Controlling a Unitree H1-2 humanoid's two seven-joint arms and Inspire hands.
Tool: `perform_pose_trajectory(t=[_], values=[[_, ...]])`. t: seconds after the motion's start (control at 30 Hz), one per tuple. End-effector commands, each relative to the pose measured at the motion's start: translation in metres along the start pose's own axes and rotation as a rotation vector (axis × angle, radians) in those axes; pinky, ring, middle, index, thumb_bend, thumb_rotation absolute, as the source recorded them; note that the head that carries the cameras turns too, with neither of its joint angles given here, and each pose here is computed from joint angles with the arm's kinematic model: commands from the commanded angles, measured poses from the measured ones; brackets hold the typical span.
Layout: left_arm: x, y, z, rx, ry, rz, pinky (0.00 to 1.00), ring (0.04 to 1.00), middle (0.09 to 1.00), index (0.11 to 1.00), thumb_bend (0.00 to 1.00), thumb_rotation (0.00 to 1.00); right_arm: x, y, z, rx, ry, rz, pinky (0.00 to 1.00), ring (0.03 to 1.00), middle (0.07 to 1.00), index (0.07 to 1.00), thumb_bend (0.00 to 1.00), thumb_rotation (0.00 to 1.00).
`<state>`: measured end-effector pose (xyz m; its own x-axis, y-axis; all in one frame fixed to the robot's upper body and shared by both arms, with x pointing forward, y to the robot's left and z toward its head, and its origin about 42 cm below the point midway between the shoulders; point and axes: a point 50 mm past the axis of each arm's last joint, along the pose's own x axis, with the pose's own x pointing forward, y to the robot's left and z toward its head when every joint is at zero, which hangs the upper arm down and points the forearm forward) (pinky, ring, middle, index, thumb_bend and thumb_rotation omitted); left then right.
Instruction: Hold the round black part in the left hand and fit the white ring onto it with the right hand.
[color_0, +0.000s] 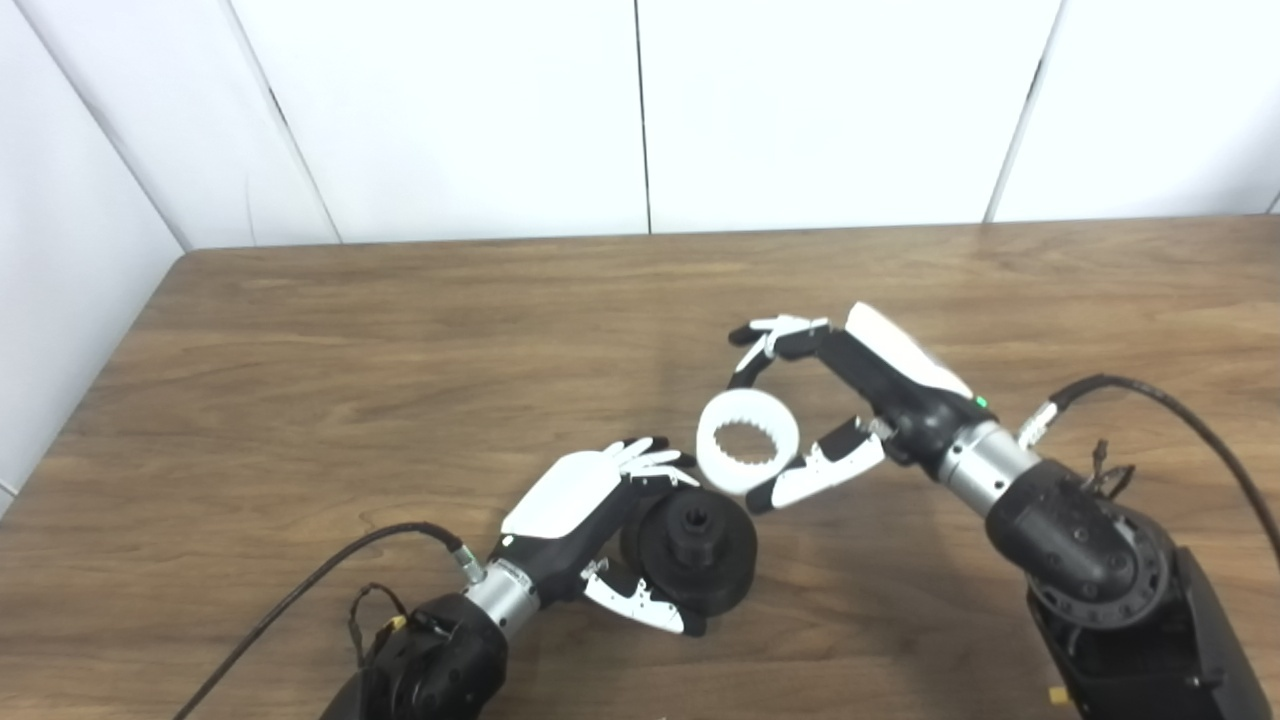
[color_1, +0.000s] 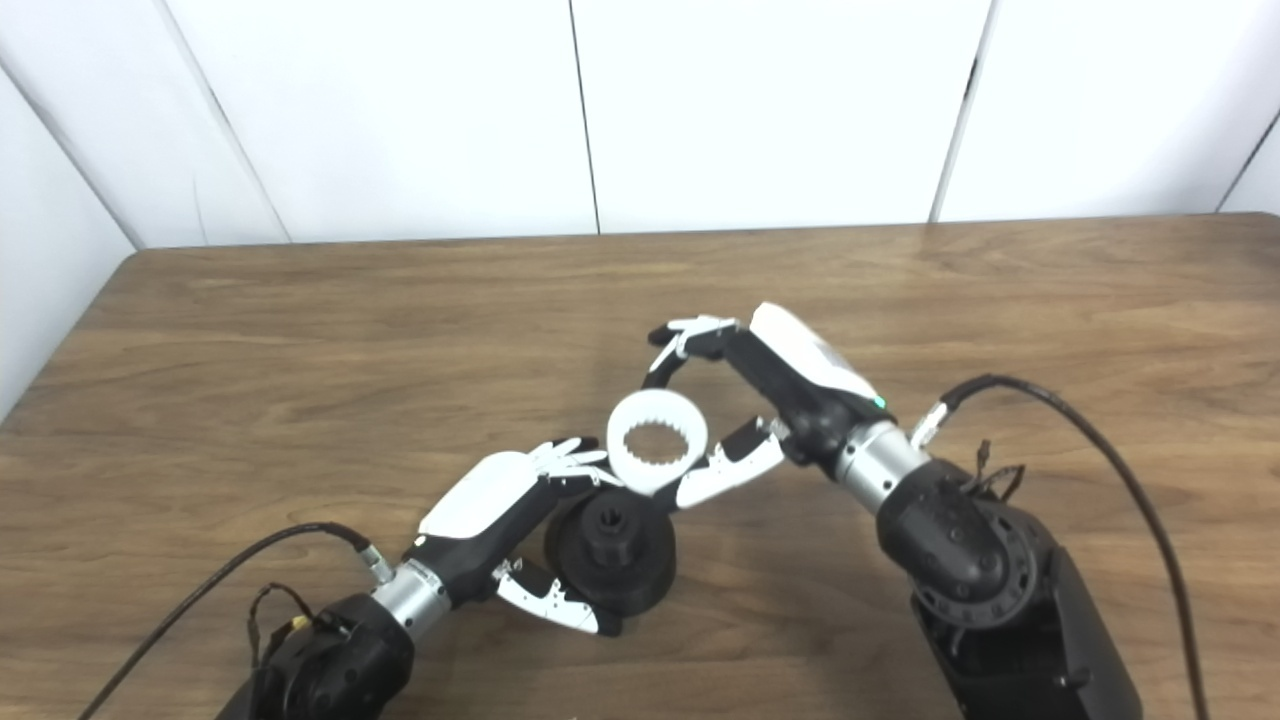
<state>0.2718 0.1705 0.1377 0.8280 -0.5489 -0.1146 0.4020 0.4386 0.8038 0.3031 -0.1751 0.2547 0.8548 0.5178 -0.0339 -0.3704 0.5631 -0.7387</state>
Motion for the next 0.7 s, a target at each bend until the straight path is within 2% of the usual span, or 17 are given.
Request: perform_pose_trajectory(t=[0.0, 0.67], values=[[-0.005, -0.014, -0.008, 0.020, 0.044, -0.081, 0.97, 0.975, 0.903, 0.589, 0.83, 0.30, -0.001, -0.010, 0.017, -0.018, -0.064, -0.036, 0.84, 0.914, 0.849, 0.489, 0.52, 0.15], [-0.004, -0.011, -0.004, 0.019, 0.032, -0.078, 0.97, 0.976, 0.905, 0.578, 0.83, 0.31, 0.002, 0.011, 0.009, -0.005, -0.051, 0.035, 0.83, 0.918, 0.851, 0.490, 0.52, 0.15]])
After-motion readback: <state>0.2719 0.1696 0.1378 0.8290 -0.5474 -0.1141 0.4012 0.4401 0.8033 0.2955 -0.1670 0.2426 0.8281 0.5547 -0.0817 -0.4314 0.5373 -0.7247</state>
